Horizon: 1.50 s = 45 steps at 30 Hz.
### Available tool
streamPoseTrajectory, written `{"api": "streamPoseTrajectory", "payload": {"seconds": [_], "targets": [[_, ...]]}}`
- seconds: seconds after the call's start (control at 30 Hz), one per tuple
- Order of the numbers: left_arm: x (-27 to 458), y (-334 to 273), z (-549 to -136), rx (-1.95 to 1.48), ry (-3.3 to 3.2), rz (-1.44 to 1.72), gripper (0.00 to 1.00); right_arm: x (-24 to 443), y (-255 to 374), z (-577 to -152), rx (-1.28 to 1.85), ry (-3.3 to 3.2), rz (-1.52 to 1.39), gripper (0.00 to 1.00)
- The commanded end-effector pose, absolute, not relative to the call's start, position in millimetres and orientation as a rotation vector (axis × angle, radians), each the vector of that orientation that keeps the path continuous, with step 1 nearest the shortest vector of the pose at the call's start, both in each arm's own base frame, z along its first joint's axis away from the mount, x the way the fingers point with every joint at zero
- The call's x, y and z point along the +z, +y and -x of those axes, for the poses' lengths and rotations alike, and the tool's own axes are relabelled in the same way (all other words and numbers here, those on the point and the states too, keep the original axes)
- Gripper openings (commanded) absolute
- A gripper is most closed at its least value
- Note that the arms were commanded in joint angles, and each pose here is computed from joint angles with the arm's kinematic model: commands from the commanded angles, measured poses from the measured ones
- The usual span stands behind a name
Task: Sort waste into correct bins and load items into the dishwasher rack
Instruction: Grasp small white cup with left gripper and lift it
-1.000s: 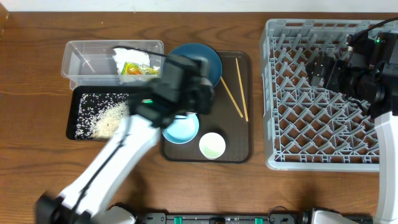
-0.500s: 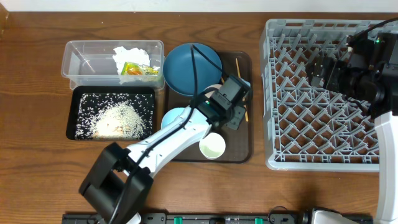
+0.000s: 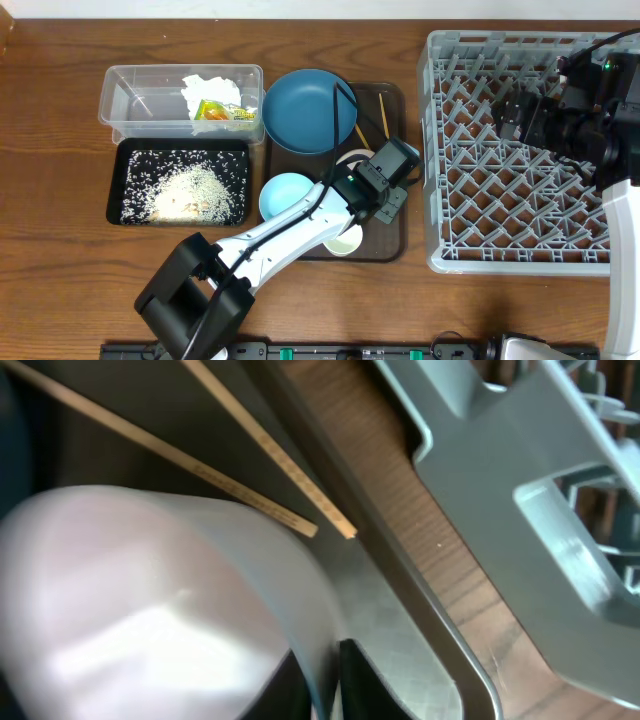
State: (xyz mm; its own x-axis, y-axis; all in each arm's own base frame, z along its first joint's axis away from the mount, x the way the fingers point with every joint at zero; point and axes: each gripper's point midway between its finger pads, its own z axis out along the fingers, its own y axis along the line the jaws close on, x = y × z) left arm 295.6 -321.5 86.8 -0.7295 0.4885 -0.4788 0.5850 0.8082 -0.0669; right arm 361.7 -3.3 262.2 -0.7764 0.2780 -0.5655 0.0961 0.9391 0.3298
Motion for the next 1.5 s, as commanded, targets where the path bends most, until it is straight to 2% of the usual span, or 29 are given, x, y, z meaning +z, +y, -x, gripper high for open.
{"api": "streamPoseTrajectory", "payload": {"seconds": [0.0,0.1,0.23,0.4,0.5,0.63,0.9,1.13,1.47], "targets": [[80,-314,-300,-0.232,2.553,-0.796,0.25,270,-3,-363,0.381,2.432,-0.255,0.99],[80,-314,-300,-0.232,2.551,-0.796,0.34,269,-3,-362,0.381,2.435,-0.256,0.99],[84,-313,-301,-0.237,2.547,-0.790,0.35,269,-3,-362,0.381,2.436,-0.256,0.99],[128,-300,-303,-0.273,2.542,-0.676,0.39,269,-3,-362,0.381,2.436,-0.256,0.99],[160,-284,-299,-0.303,2.523,-0.600,0.50,269,-3,-362,0.381,2.436,-0.256,0.99],[179,-263,-284,-0.304,2.547,-0.554,0.50,269,-3,-362,0.381,2.435,-0.256,0.99],[134,-229,-249,-0.171,2.794,-0.445,0.51,269,-3,-362,0.382,2.436,-0.256,0.99],[105,-215,-243,-0.095,2.897,-0.214,0.51,269,-1,-362,0.384,2.439,-0.250,0.99],[89,-201,-237,0.017,2.961,-0.119,0.52,269,0,-362,0.384,2.436,-0.248,0.99]]}}
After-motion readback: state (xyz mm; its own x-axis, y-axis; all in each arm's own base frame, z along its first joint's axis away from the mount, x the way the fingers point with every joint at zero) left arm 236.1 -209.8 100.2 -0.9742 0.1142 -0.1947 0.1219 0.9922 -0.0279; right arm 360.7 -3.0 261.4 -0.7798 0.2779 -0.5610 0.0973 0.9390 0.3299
